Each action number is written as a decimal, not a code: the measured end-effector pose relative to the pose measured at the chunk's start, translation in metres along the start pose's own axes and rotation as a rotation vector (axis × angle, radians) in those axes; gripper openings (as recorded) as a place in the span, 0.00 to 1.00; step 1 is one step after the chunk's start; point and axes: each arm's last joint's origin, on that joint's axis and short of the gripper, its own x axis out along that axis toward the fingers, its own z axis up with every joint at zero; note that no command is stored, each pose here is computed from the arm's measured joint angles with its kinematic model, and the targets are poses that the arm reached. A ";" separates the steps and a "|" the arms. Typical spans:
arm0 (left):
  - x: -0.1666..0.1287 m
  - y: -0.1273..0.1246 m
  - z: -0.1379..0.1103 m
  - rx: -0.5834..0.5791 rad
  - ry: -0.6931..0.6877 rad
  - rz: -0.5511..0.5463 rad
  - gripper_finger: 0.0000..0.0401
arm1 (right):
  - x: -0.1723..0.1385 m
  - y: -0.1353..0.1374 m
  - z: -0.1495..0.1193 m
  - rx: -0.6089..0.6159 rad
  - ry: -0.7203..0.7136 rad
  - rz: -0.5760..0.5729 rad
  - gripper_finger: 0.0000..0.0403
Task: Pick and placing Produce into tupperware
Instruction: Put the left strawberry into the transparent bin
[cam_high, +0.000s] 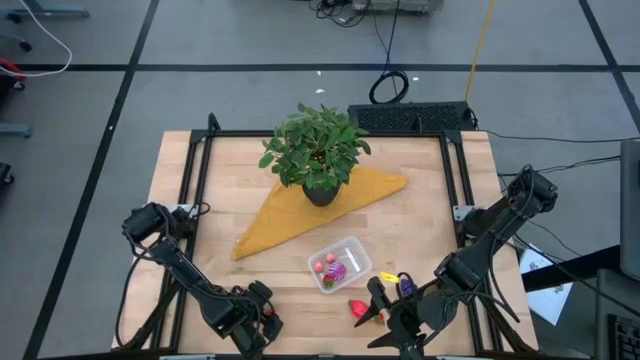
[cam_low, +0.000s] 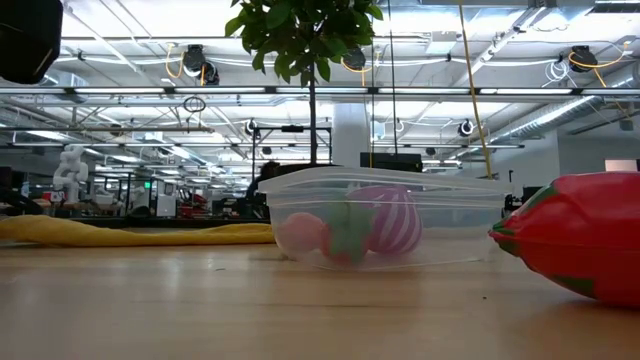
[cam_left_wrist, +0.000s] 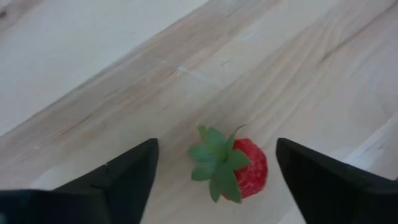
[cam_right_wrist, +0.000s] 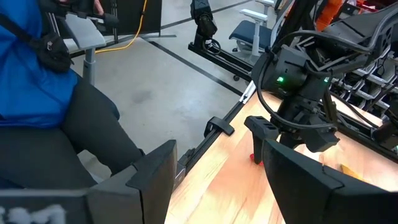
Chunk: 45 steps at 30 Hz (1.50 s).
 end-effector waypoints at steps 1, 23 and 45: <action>0.000 -0.001 0.000 -0.002 0.001 -0.006 0.77 | 0.000 0.000 0.000 0.000 0.000 0.000 0.57; 0.000 -0.002 -0.003 -0.004 0.046 -0.019 0.38 | 0.000 0.000 0.000 -0.003 -0.001 0.000 0.57; 0.000 -0.003 -0.001 0.023 -0.028 -0.036 0.34 | 0.000 0.000 0.000 -0.003 -0.002 0.000 0.57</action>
